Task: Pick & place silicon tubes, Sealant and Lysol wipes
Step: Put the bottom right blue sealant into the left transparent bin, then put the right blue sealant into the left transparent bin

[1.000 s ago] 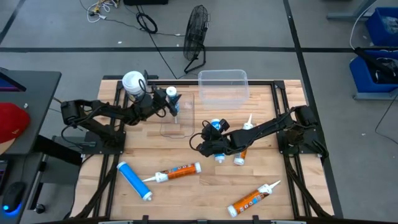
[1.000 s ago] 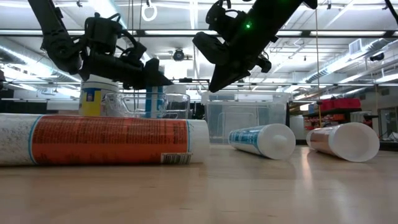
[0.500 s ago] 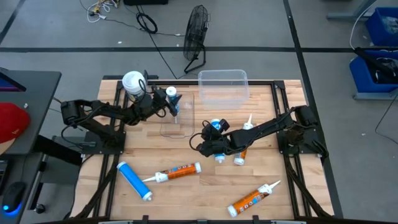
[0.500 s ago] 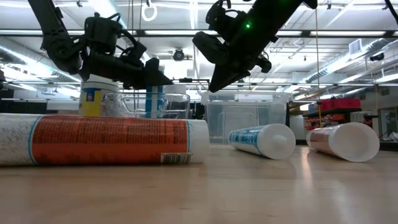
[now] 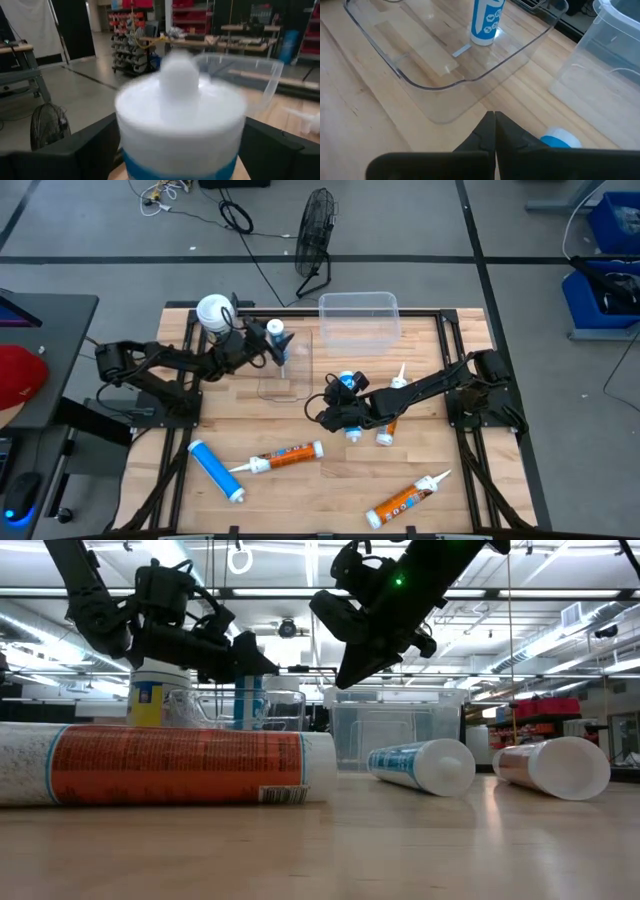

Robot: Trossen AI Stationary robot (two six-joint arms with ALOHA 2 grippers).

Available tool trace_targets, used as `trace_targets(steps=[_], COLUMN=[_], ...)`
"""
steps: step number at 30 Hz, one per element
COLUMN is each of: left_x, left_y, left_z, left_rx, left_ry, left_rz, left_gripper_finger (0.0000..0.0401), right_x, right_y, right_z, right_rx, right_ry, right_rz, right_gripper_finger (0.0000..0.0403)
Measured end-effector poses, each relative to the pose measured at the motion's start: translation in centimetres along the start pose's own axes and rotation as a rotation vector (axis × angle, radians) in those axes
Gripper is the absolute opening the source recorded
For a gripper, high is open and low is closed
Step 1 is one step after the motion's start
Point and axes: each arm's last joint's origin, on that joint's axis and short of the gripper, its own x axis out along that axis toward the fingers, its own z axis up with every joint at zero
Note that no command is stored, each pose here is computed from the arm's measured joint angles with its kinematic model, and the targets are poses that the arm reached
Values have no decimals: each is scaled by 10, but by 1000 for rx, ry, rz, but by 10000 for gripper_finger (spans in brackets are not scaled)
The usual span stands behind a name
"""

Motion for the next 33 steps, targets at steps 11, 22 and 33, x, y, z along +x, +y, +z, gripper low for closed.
trace_targets(steps=[11,22,33], left_x=[-24,-66,-99], left_y=[4,-6,-18], left_z=[33,68,76], left_rx=[24,50,65], left_ry=[-10,-84,-60], left_rz=[-15,-95,-178], left_gripper_finger=[362,362,362], right_x=[0,-5,6], right_y=[-1,-15,-31], right_z=[-1,-3,-4], right_rx=[24,159,263], right_ry=[7,145,342], right_rz=[-7,-16,-4], right_gripper_finger=[0,56,283])
